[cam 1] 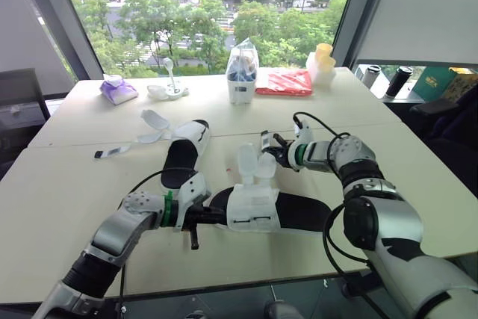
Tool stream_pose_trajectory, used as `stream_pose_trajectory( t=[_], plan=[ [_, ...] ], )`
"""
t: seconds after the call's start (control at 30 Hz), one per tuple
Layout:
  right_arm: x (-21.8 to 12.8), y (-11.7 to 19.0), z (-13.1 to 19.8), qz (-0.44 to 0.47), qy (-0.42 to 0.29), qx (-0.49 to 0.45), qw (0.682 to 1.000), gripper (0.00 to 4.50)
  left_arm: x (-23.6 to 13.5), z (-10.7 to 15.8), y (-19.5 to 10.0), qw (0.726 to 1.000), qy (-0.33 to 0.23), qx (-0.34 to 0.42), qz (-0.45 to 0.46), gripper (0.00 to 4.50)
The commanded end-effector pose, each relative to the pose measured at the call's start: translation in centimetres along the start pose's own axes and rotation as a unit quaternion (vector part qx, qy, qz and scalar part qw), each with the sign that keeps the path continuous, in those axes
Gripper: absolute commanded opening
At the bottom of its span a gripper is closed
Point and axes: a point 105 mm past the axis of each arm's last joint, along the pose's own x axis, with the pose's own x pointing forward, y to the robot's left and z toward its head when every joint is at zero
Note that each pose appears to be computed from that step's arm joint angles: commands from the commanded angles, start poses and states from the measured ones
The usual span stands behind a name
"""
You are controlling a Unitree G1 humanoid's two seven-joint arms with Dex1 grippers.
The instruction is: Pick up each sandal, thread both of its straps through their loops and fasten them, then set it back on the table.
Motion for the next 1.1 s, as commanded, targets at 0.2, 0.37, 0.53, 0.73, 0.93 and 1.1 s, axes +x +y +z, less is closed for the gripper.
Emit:
stream_pose_trajectory(
  t=[0.2, 0.37, 0.53, 0.73, 0.93, 1.1],
  plan=[
    [-2.4, 4.3, 5.0, 0.112, -0.128, -0.154, 0.973, 0.02, -0.2, 0.1, 0.5, 1.0, -0.009, -0.002, 0.021, 0.0],
    [-5.0, 7.4, 2.4, 0.219, -0.179, -0.429, 0.858, 0.02, -0.1, 0.0, 0.3, 1.0, -0.006, -0.006, 0.015, 0.0],
    [-7.4, 7.5, -2.3, 0.268, -0.176, -0.637, 0.701, 0.02, -0.1, -0.2, 0.2, 1.0, -0.001, -0.009, 0.008, 0.0],
    [-9.7, 7.4, -6.6, 0.272, -0.194, -0.875, 0.351, 0.02, -0.4, -0.5, 0.2, 1.0, 0.006, -0.011, 0.006, 0.0],
    [-10.9, 4.8, -8.1, 0.279, -0.213, -0.925, 0.146, 0.02, -0.1, -0.4, 0.2, 1.0, 0.006, -0.011, -0.001, 0.0],
    [-10.7, 4.8, -7.9, 0.278, -0.233, -0.923, 0.13, 0.02, 0.1, -0.4, 0.2, 1.0, 0.007, -0.009, -0.006, 0.0]
  ],
)
